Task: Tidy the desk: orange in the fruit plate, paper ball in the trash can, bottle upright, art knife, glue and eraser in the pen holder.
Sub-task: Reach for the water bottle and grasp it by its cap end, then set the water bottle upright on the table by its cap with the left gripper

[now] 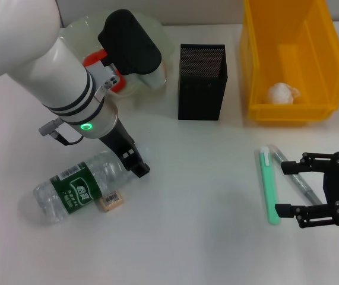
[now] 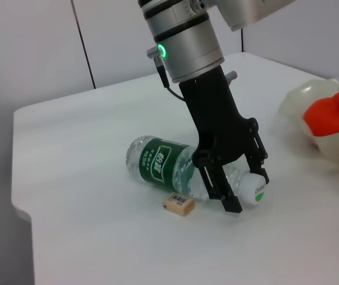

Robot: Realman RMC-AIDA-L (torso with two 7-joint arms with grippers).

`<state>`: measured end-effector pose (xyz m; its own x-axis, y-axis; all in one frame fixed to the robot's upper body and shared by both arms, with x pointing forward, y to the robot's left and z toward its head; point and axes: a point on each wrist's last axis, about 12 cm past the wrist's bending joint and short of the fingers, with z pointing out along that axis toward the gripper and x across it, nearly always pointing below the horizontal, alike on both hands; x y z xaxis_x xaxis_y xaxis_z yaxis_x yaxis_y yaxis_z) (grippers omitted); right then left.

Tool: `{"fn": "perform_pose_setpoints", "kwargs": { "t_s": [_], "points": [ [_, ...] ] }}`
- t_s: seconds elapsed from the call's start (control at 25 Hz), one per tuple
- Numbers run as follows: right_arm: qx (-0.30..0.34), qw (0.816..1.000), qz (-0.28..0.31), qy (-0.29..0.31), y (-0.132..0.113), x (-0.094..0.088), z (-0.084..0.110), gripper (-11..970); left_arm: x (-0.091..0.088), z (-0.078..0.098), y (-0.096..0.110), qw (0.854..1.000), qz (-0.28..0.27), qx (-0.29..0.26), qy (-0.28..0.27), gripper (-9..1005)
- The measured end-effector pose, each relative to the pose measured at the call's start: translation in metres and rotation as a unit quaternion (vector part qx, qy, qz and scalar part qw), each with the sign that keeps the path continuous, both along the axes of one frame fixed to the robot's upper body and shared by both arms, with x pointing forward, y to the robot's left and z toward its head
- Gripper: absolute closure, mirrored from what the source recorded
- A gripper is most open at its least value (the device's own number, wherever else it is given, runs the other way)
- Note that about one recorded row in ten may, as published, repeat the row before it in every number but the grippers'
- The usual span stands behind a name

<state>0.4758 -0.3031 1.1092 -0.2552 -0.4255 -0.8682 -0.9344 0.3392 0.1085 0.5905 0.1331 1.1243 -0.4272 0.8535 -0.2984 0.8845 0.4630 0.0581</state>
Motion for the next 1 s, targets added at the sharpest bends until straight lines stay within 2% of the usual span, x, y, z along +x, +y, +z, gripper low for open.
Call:
{"fn": "perform_pose_setpoints", "kwargs": {
  "t_s": [0.6,0.68,0.76,0.84,0.88,1.0],
  "points": [
    [0.001,1.000,-0.003,-0.003,0.000,0.004,0.001,145,-0.001,0.000,0.004,1.000,0.005,-0.004,-0.004,530],
    [0.001,1.000,-0.003,-0.003,0.000,0.004,0.001,145,-0.002,0.002,0.005,1.000,0.005,-0.008,-0.008,539],
    [0.001,1.000,-0.003,-0.003,0.000,0.004,0.001,145,-0.003,0.008,0.008,1.000,0.008,-0.019,-0.017,548],
    [0.001,1.000,-0.003,-0.003,0.000,0.004,0.001,145,-0.004,0.022,0.020,0.998,0.021,-0.042,-0.032,552],
    [0.001,1.000,-0.003,-0.003,0.000,0.004,0.001,145,-0.004,0.022,0.020,0.998,0.021,-0.042,-0.032,552],
    [0.002,1.000,0.000,-0.006,0.002,0.006,0.002,145,-0.007,0.041,0.047,0.994,0.048,-0.090,-0.048,553]
  ]
}}
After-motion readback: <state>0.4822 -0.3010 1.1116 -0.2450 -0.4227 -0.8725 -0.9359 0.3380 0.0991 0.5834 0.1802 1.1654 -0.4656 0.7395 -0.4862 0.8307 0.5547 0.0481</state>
